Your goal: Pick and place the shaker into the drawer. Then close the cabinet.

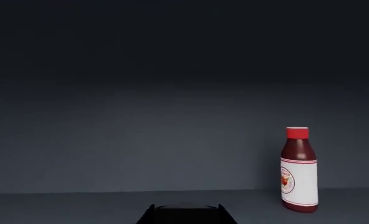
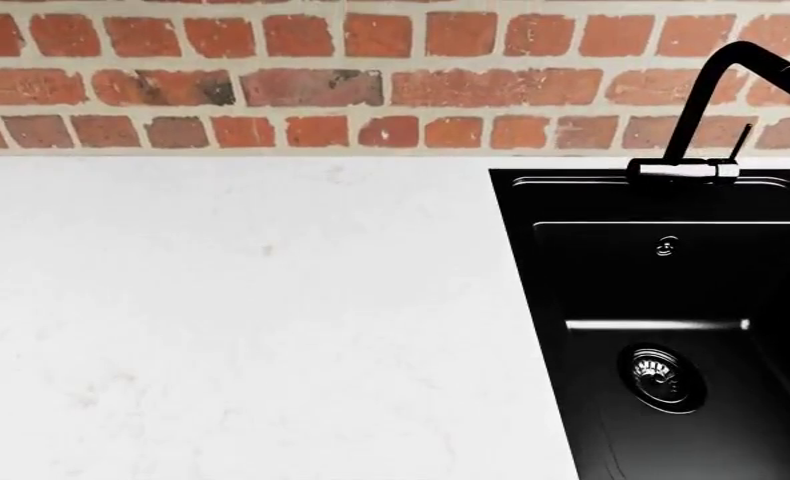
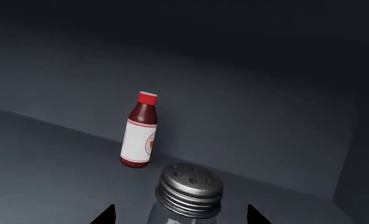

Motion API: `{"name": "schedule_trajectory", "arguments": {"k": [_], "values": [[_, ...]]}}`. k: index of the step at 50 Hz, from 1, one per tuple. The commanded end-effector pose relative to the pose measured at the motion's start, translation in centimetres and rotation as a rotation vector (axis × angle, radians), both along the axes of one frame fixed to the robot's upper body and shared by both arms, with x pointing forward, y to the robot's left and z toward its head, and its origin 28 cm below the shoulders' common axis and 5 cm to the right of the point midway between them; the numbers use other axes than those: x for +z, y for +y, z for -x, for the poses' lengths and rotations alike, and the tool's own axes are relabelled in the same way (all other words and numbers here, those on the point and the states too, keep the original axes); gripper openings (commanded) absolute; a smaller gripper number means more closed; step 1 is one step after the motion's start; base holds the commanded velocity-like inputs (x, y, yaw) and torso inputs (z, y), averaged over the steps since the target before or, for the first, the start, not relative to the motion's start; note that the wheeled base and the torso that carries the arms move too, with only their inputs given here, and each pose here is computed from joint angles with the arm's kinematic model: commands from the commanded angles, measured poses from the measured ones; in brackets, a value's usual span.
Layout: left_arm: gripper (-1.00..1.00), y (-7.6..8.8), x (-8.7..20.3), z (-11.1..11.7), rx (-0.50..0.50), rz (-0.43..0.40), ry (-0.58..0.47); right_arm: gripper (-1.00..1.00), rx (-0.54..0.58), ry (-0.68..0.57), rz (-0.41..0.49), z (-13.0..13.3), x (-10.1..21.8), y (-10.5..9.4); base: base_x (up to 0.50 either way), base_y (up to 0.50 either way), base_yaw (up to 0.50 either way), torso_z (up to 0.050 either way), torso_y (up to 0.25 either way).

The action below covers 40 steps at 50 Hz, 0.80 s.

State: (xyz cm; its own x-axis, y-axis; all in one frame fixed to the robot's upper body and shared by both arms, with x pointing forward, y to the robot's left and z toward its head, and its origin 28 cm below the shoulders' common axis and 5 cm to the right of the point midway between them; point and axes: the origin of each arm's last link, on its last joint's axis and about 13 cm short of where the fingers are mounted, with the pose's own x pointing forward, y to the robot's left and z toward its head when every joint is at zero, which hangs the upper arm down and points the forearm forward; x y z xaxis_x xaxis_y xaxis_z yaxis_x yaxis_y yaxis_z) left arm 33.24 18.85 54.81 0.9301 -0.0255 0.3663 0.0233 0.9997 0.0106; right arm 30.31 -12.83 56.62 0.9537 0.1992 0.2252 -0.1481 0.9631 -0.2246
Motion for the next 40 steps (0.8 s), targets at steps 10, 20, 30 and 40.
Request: {"name": "schedule_trajectory", "arguments": {"k": [10, 20, 30, 40], "values": [[-1.00, 0.5, 5.7, 4.0, 0.003, 0.203, -0.455, 1.00, 0.000, 0.010, -0.010, -0.1, -0.1, 0.0, 0.00, 0.00, 0.00, 0.000, 0.000], [-1.00, 0.3, 5.5, 3.7, -0.002, 0.207, -0.462, 1.00, -0.013, 0.007, -0.010, -0.4, -0.3, -0.2, 0.00, 0.00, 0.00, 0.000, 0.000], [-1.00, 0.3, 5.2, 3.3, 0.003, 0.203, -0.453, -1.00, -0.025, 0.007, 0.002, -0.6, -0.5, -0.4, 0.19, 0.00, 0.00, 0.000, 0.000], [-1.00, 0.5, 5.2, 3.3, 0.014, 0.203, -0.449, -1.00, -0.037, -0.167, -0.021, 0.7, 1.4, -0.9, 0.00, 0.00, 0.00, 0.000, 0.000]]}}
